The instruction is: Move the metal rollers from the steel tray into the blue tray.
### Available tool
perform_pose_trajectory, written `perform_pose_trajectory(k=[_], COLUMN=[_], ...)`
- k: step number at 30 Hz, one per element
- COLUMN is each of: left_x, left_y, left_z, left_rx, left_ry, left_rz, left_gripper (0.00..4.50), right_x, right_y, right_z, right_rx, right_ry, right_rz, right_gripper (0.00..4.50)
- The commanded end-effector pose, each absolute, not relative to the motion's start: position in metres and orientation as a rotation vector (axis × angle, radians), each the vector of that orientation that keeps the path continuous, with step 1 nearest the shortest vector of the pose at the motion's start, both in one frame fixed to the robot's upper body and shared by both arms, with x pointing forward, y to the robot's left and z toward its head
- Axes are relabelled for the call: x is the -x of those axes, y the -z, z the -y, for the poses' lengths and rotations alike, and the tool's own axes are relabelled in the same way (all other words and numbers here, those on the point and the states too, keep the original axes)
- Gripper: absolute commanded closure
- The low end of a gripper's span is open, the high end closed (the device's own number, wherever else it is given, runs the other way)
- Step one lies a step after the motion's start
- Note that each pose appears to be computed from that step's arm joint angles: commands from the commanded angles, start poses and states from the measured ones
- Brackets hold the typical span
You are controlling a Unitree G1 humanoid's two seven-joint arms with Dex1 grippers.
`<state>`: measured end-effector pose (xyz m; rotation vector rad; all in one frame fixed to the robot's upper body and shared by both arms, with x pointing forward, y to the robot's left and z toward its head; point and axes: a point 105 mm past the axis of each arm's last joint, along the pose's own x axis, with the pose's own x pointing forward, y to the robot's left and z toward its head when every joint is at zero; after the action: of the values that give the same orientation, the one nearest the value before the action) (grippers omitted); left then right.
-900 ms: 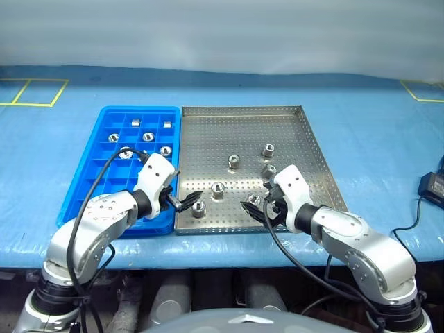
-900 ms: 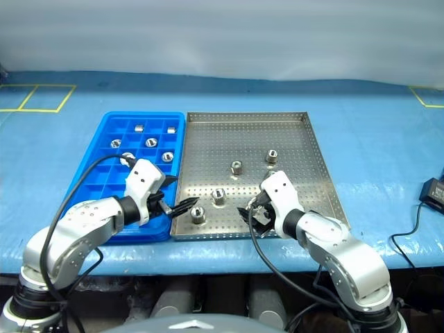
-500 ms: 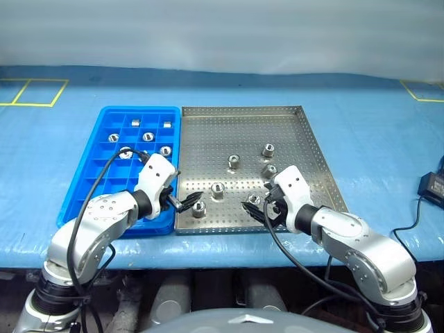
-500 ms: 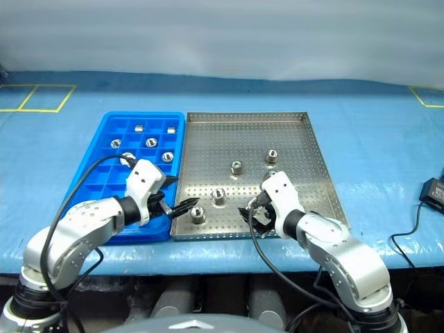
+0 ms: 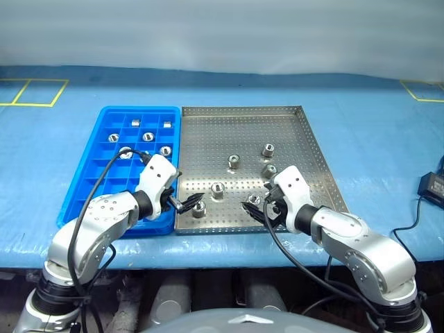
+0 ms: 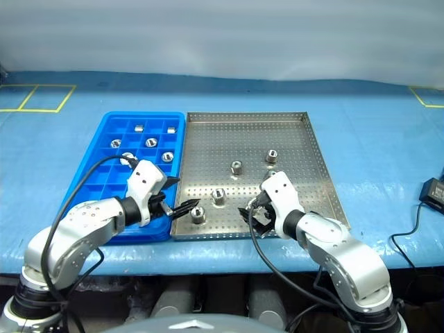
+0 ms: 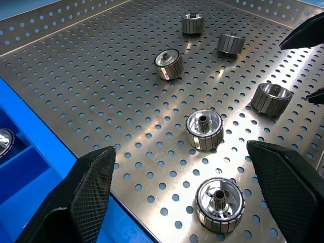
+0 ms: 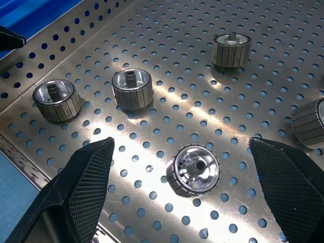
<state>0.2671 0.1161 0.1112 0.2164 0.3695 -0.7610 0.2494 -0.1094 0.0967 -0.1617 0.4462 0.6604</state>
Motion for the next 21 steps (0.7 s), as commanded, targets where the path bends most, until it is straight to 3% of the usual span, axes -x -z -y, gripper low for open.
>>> perform_pose_trajectory(k=[1, 13, 21], left_x=[-0.267, -0.273, -0.301], left_y=[-0.123, -0.126, -0.113], left_z=[-0.112, -0.111, -0.083], left_rx=[-0.24, -0.215, -0.158], left_ry=[0.774, 0.742, 0.711], left_rz=[-0.311, -0.304, -0.47], left_gripper=[0.0, 0.0, 0.0], right_x=[-0.249, -0.252, -0.255], right_y=[-0.104, -0.105, -0.105], right_z=[0.107, 0.106, 0.106], right_rx=[0.174, 0.179, 0.179], right_ry=[-0.668, -0.67, -0.656], right_rz=[-0.406, -0.397, -0.39], right_gripper=[0.01, 0.01, 0.01])
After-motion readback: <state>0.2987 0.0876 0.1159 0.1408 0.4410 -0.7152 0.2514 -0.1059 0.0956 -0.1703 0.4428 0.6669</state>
